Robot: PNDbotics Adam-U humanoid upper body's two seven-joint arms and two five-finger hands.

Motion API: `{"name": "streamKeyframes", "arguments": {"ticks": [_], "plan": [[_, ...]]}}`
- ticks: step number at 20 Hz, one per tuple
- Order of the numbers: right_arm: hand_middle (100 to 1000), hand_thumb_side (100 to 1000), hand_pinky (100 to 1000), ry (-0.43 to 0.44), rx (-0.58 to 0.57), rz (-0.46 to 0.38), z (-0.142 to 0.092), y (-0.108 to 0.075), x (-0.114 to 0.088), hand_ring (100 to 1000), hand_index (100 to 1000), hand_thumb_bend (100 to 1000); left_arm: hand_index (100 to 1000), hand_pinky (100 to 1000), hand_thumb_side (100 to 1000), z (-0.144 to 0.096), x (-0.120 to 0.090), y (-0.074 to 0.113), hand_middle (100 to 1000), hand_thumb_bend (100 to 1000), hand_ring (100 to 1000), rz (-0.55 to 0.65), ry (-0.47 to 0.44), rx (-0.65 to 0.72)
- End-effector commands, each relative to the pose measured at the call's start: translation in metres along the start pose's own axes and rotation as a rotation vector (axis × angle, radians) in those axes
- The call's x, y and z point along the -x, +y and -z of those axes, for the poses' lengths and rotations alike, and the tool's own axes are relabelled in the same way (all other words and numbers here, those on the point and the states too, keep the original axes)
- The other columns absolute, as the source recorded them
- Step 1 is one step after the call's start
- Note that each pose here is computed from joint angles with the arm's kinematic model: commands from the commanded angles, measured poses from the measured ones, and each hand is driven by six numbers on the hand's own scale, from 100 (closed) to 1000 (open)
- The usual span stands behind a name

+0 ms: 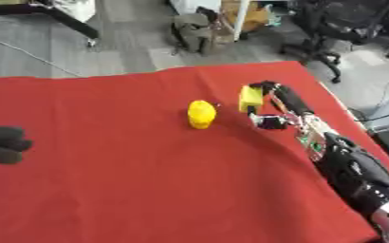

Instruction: Pick up the objects with one hand, pass them to the other hand, and then place them into the box on the other side of the table.

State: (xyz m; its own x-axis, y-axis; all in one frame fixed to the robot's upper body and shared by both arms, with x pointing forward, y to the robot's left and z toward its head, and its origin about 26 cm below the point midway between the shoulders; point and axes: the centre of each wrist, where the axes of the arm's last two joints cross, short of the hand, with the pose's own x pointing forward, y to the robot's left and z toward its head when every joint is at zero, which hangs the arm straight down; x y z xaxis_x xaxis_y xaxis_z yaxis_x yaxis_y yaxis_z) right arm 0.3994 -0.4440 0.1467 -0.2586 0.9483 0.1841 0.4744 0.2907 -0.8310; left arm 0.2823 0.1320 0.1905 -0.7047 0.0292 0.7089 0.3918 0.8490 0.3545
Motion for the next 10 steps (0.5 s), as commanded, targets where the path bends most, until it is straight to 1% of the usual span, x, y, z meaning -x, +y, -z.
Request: {"name": "streamKeyframes", "arguments": {"ticks": [1, 3, 6, 8, 9, 10], "plan": [[394, 100, 829, -0.144, 0.123, 0.049, 0.021, -0.022, -0.035, 696, 578, 100, 626, 990, 775, -0.003, -0.002, 0.005, 721, 276, 733, 0.01, 0.013, -0.02], [404, 100, 818, -0.269, 0.179, 0.111, 0.027, -0.027, -0.072, 695, 584, 100, 624, 993, 777, -0.007, 0.0, 0.007, 724, 276, 735, 0.015, 0.045, -0.03], [421, 100, 806, -0.46, 0.247, 0.198, 0.025, -0.039, -0.132, 696, 595, 100, 621, 998, 778, -0.01, 0.001, 0.008, 729, 278, 738, 0.02, 0.082, -0.031], [427, 100, 802, -0.533, 0.273, 0.242, 0.02, -0.046, -0.159, 694, 598, 100, 619, 1000, 784, -0.011, 0.002, 0.009, 734, 279, 742, 0.018, 0.1, -0.027], [432, 100, 797, -0.584, 0.293, 0.274, 0.018, -0.05, -0.174, 694, 600, 115, 619, 1000, 785, -0.012, 0.002, 0.009, 737, 286, 745, 0.016, 0.115, -0.017], [438, 100, 789, -0.643, 0.314, 0.306, 0.014, -0.055, -0.191, 691, 602, 154, 620, 1000, 783, -0.012, 0.002, 0.008, 745, 298, 753, 0.01, 0.132, 0.001]]}}
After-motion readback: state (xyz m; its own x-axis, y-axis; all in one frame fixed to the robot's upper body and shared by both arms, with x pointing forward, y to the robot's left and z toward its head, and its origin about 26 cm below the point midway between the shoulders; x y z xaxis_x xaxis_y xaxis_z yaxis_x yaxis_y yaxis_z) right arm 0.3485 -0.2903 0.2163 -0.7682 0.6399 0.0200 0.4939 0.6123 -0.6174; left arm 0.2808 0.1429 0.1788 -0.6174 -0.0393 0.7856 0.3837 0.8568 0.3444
